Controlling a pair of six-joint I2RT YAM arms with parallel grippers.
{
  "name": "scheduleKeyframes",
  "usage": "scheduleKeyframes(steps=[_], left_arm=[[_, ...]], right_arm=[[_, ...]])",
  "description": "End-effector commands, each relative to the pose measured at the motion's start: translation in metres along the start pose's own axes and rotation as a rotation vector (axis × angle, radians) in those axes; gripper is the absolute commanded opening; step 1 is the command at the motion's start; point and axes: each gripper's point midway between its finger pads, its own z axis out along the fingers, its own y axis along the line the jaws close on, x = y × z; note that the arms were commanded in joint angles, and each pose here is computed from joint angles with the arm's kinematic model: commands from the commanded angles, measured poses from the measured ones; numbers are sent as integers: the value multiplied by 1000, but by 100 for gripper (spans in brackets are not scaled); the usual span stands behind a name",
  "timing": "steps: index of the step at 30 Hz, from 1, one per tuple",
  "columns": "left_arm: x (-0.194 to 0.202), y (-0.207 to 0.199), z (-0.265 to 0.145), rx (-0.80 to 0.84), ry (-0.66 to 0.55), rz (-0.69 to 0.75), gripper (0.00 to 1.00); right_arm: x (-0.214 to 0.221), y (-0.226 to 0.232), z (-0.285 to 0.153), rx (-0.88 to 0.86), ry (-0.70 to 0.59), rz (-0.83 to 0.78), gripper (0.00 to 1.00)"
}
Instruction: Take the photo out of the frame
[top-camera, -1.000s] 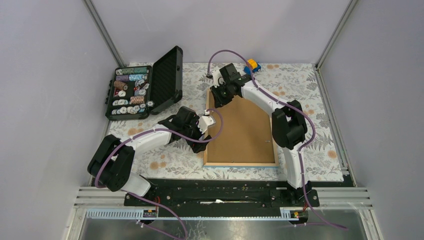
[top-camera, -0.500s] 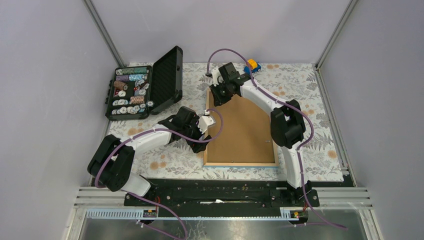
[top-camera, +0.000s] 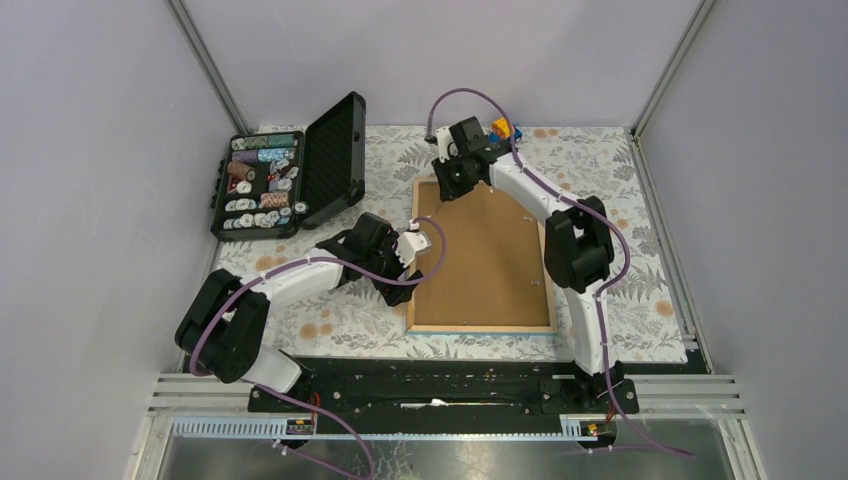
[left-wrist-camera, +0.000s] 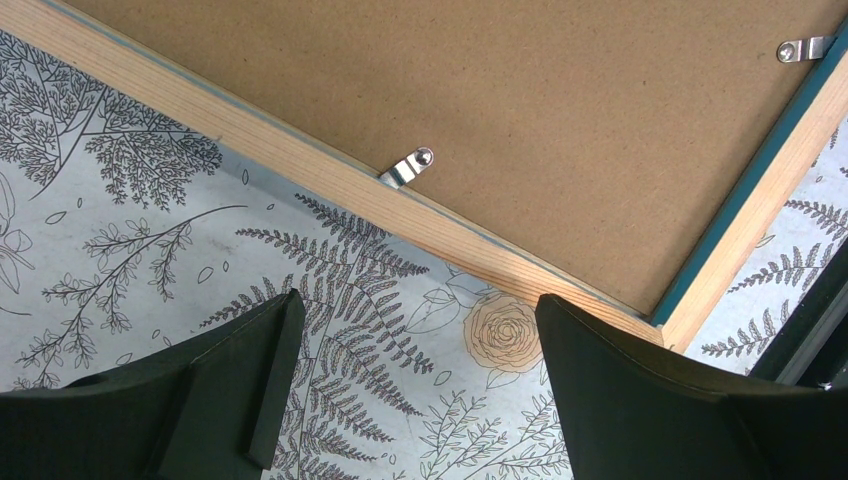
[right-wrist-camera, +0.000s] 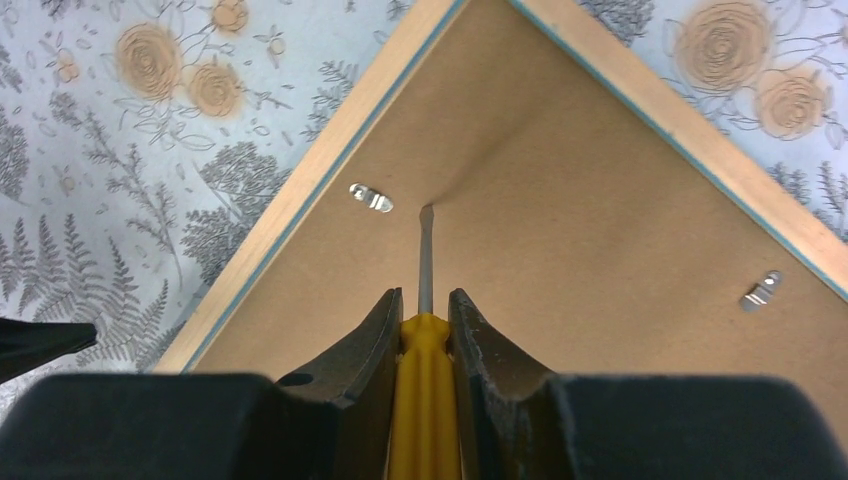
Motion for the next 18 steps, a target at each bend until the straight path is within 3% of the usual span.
scheduleKeyframes(steps=[1,7,13,18], left_arm=[[-14,2,-4,1,-44,11,93],[-17,-2,-10,32,-64,-3,93],[-53,-13,-50,96,-270,14,95],[-39,-19,-60,96,-207,27,95]], right_arm=[[-11,-18,-3,45,-26,2,0],[-8,16,-36,-102,-38,-14,0],[15,60,-67,-298,-34,16,0],[36,94,-73,-398,-9,18,0]])
